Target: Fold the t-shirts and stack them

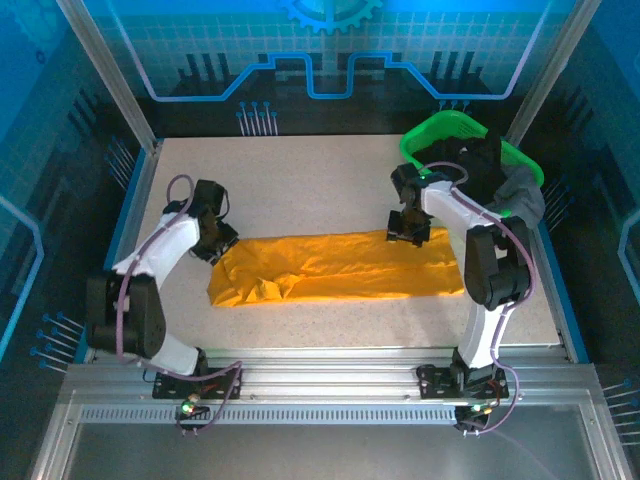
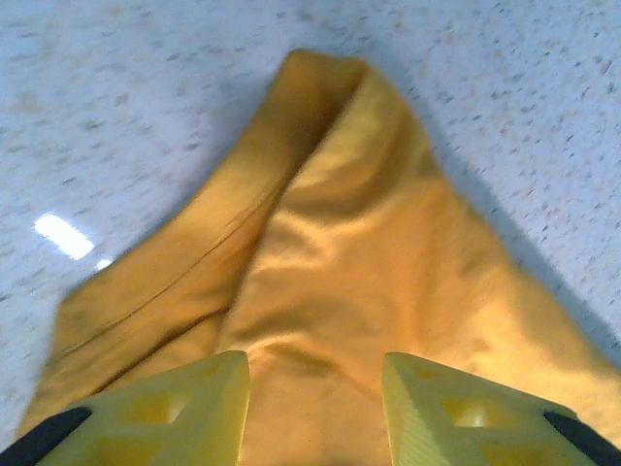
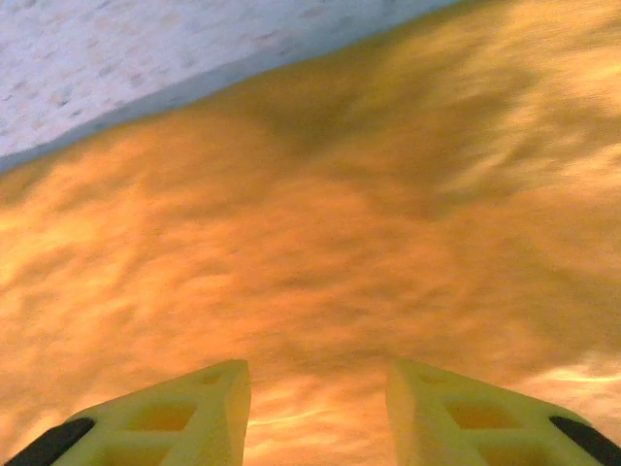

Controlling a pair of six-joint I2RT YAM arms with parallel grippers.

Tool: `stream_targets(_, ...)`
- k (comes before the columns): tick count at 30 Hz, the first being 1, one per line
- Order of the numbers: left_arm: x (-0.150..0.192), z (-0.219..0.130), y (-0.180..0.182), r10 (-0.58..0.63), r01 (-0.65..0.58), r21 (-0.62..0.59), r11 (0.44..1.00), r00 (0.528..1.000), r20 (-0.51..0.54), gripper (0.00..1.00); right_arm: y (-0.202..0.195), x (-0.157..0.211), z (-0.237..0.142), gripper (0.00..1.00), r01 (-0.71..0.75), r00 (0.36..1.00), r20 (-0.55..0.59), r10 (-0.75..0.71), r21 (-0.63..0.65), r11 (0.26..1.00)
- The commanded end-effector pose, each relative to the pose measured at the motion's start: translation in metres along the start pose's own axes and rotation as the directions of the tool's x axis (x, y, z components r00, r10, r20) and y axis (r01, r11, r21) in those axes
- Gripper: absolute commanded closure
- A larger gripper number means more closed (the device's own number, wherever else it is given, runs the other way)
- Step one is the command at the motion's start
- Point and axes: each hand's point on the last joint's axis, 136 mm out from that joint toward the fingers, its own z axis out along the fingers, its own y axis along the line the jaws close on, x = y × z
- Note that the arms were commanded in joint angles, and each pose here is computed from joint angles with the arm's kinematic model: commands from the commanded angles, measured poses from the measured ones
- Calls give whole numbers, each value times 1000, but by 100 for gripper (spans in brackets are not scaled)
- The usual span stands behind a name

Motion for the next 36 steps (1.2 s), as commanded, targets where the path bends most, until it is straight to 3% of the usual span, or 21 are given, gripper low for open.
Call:
stream_targets(1,-13,25,-40,23,-20,56,998,998,-50,64,29,14,18,59,49,997,-61,-53,-60,997)
stream_targets(10,-33,81,6,-59,38,-152,988,989,-136,74,41,7,53,60,63,981,-185,-64,-12,998)
stream_targets(17,-72,102,23,-108,85,-144,986,981,-163,75,57,-12,67,59,85,966,-244,-83,-4,996)
stream_targets(21,-93,86,2,-59,51,-69,996,990,-128,69,72,-28,72,58,114,963,-241,-124,-59,992)
stream_targets(24,-103,43,-14,29,-29,-25,999,1000,9,64,89,-43,48,56,177,969,-149,-196,-132,975)
stream_targets(28,-66,-6,-53,198,-212,149,966,974,106,54,105,-53,0,48,251,966,-4,-257,-209,945)
stream_targets(31,-15,-6,-74,287,-276,344,897,958,21,49,114,-45,-25,42,262,964,39,-262,-291,920)
stream_targets(36,31,16,-69,399,-334,384,861,911,-104,45,135,-18,-44,39,249,963,27,-267,-463,851)
